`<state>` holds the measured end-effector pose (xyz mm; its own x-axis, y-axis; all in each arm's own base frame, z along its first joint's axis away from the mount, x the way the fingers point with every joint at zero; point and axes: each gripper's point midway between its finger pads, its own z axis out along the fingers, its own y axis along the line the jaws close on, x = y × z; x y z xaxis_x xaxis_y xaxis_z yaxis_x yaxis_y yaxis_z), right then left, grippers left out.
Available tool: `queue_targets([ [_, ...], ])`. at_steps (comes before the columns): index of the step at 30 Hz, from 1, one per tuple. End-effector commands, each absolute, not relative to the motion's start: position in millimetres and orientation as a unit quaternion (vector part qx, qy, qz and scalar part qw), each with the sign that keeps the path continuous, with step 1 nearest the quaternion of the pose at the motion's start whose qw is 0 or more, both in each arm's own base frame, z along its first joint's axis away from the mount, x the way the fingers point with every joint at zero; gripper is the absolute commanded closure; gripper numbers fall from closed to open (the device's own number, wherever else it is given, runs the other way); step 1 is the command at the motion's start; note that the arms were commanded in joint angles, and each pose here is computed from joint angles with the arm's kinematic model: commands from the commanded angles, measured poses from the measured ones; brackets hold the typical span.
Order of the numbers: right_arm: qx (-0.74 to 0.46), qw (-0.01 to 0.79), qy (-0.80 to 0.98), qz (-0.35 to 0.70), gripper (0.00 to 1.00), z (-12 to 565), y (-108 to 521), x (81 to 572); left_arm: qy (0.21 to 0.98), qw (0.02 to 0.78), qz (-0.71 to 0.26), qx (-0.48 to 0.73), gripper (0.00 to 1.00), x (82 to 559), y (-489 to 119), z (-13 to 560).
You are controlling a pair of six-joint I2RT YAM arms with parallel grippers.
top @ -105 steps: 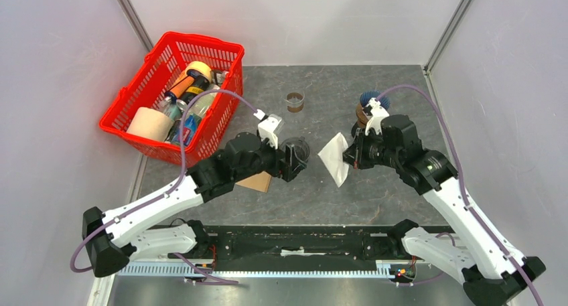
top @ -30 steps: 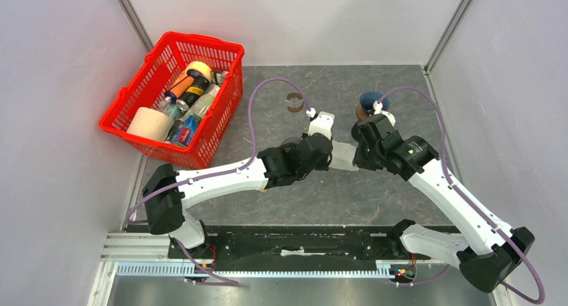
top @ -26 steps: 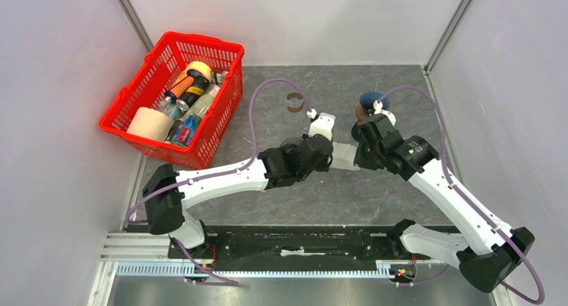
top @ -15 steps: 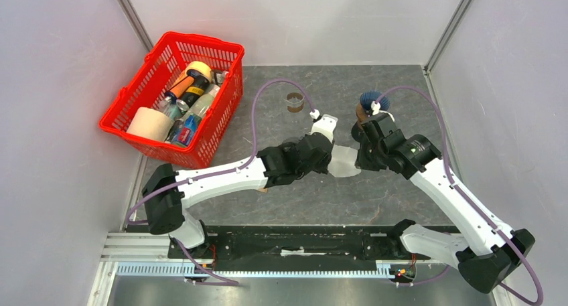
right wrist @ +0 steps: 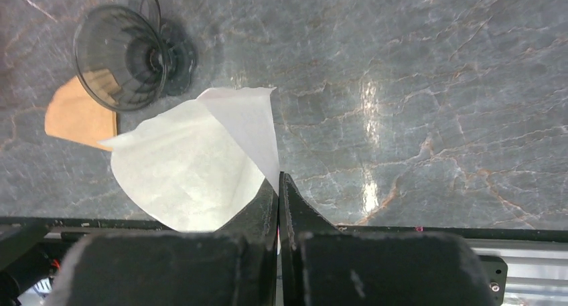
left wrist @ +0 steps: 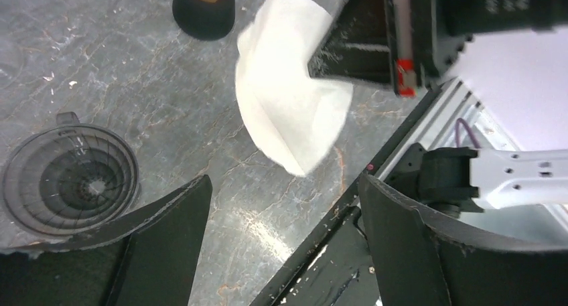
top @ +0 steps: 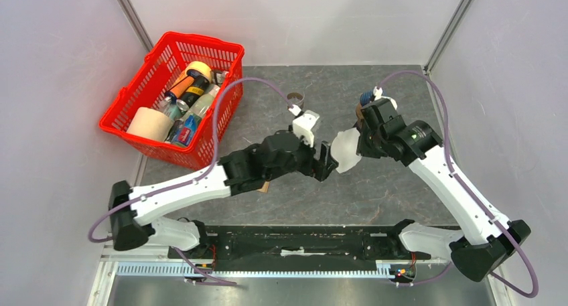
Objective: Place the coffee filter in the dripper
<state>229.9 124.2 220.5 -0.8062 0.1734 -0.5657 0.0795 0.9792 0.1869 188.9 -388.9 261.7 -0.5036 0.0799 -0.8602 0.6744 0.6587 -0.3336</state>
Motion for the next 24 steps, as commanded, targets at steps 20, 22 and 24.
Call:
queue_targets([
  [20,0.206,0.340,0.911,0.108,1.00,304,42,355,0.810,0.560,-0.174,0.014,0.09,203,-194,241],
  [22,0.220,0.322,0.913,0.116,1.00,296,35,366,0.809,0.562,-0.174,0.008,0.09,202,-188,241],
  [24,0.236,0.306,0.912,0.134,1.00,289,27,376,0.808,0.563,-0.173,0.003,0.09,201,-183,240],
])
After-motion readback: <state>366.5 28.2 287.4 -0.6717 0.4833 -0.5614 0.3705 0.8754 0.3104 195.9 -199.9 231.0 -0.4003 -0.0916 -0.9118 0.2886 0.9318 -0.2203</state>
